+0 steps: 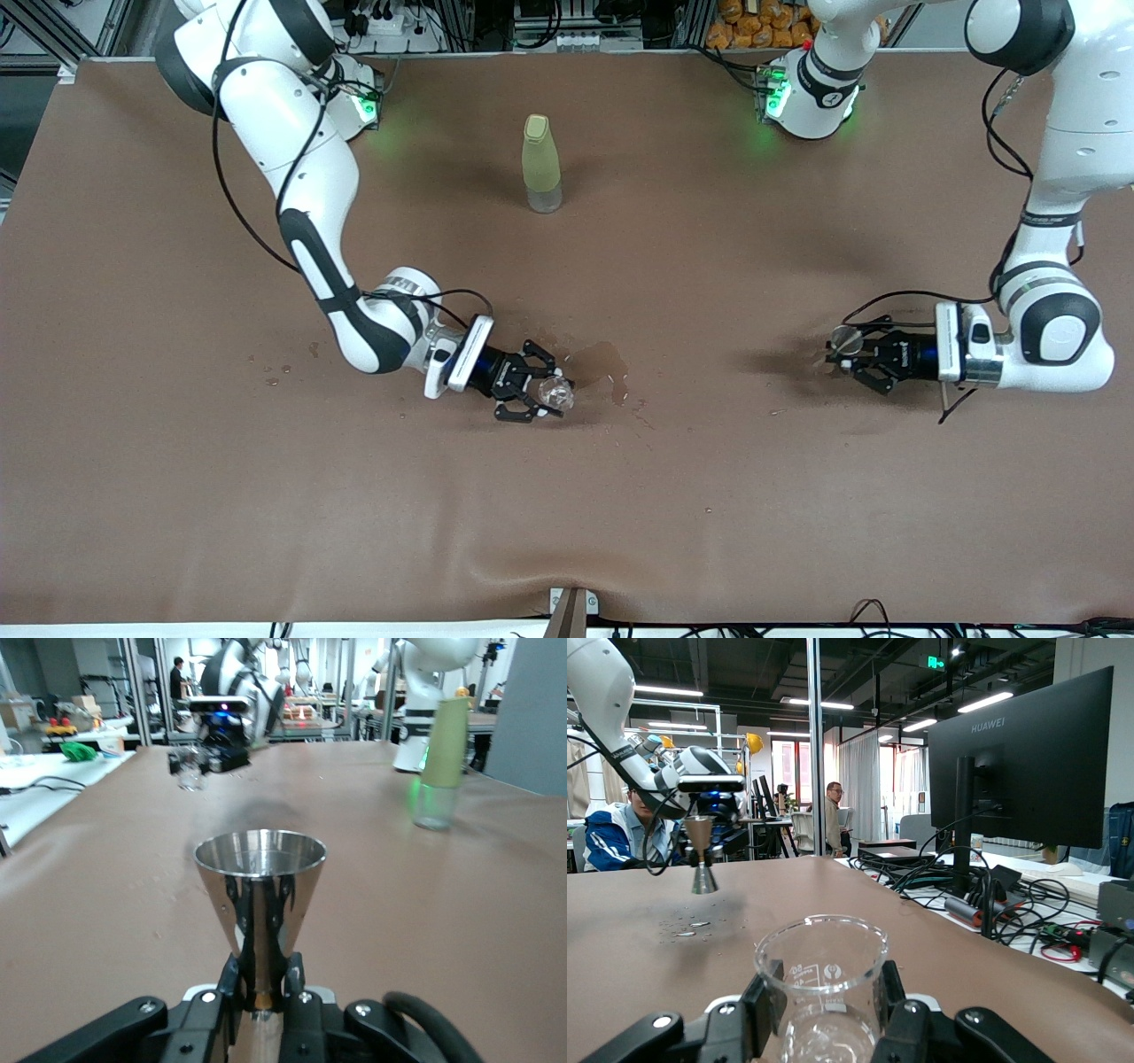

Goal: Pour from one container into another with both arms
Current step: 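Lift the beaker with the right gripper while the left gripper brings the jigger, then raise the beaker above the jigger with the right gripper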

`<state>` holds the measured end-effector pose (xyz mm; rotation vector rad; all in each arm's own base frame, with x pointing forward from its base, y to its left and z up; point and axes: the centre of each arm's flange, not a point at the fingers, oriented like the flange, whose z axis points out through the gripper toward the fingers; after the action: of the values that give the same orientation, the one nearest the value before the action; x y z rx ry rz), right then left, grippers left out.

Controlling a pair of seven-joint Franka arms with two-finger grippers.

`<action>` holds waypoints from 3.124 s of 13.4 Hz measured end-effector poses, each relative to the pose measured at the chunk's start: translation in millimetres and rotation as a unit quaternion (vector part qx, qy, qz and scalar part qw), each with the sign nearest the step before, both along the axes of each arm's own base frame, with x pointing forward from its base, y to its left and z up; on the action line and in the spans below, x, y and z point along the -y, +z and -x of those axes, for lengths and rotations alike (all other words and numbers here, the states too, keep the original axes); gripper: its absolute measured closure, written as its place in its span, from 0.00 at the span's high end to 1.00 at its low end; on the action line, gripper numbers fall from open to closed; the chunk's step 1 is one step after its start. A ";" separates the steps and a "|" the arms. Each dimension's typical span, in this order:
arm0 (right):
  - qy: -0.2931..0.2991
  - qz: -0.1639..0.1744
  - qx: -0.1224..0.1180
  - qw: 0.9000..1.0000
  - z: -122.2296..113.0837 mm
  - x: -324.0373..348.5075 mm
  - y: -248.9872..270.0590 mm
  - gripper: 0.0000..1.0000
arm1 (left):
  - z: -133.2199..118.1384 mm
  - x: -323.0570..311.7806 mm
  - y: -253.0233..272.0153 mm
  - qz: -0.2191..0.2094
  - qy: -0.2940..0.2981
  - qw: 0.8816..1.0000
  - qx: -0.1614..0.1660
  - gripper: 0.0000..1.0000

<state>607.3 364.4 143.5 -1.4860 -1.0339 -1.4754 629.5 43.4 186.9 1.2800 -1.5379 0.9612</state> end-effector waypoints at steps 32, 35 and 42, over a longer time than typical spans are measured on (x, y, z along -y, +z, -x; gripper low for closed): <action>0.137 -0.006 -0.192 0.972 41.1 100.0 133.0 0.50 | 40.2 485.8 -30.1 0.027 0.131 0.991 0.014 0.21; 0.136 -0.012 -0.235 0.962 48.1 100.7 124.8 0.50 | 39.0 485.0 -31.9 0.026 0.132 0.991 0.014 0.21; 0.129 -0.019 -0.268 0.955 50.5 93.0 125.4 0.50 | 38.6 485.1 -32.1 0.032 0.141 0.990 0.008 0.21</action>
<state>556.8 271.4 268.9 -1.5365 -0.8158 -0.8338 590.9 -441.7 154.8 1.4726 -1.3496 1.1910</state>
